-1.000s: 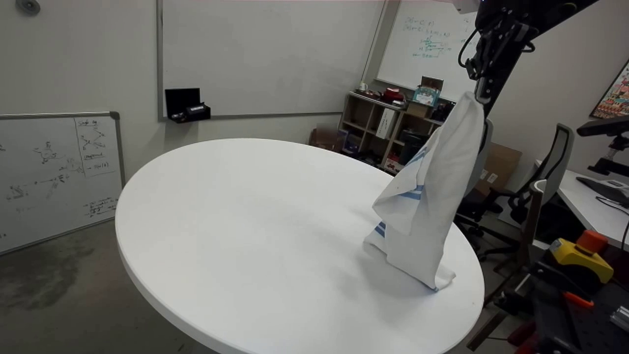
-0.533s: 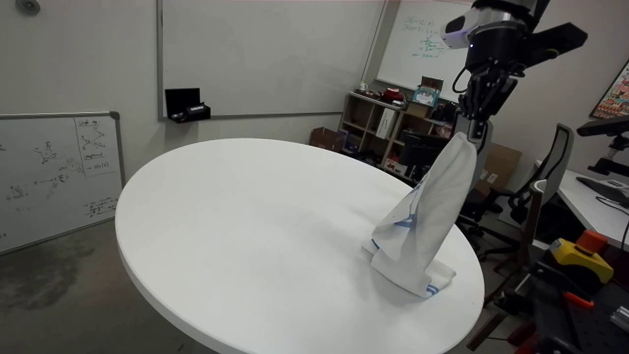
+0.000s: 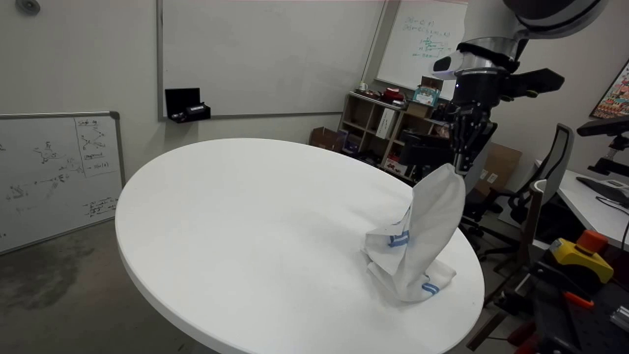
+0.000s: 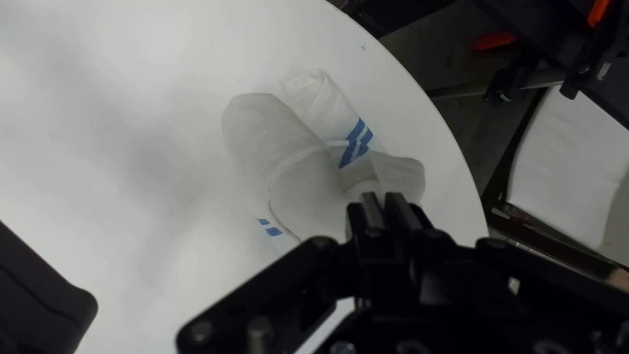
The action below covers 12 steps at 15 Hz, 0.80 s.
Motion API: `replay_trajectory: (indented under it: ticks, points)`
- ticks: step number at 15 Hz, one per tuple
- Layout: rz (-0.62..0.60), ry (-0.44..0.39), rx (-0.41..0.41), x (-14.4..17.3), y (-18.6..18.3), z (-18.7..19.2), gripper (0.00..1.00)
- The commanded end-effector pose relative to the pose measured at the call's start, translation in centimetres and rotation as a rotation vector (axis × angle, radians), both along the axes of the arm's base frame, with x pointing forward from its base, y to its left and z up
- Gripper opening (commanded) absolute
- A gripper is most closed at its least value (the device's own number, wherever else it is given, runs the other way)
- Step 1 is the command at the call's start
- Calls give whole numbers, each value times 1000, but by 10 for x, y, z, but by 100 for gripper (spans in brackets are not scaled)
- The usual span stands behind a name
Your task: Pick up the towel and put it on the table. Pick up the towel from the table and put it on the tripod
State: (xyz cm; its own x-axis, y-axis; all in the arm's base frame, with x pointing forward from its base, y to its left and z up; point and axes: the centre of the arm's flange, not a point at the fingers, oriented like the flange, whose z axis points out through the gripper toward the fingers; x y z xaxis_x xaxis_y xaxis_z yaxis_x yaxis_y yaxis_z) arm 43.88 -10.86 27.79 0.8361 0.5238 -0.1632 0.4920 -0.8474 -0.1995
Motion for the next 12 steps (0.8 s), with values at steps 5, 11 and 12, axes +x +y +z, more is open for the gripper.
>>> replay_trajectory:
  ticks: [5,11,12]
  points:
    - [-10,18,-85,-5,-3,-23,70]
    - [-49,11,-75,-5,-19,2,100]
    - [-64,10,-74,-5,-27,11,100]
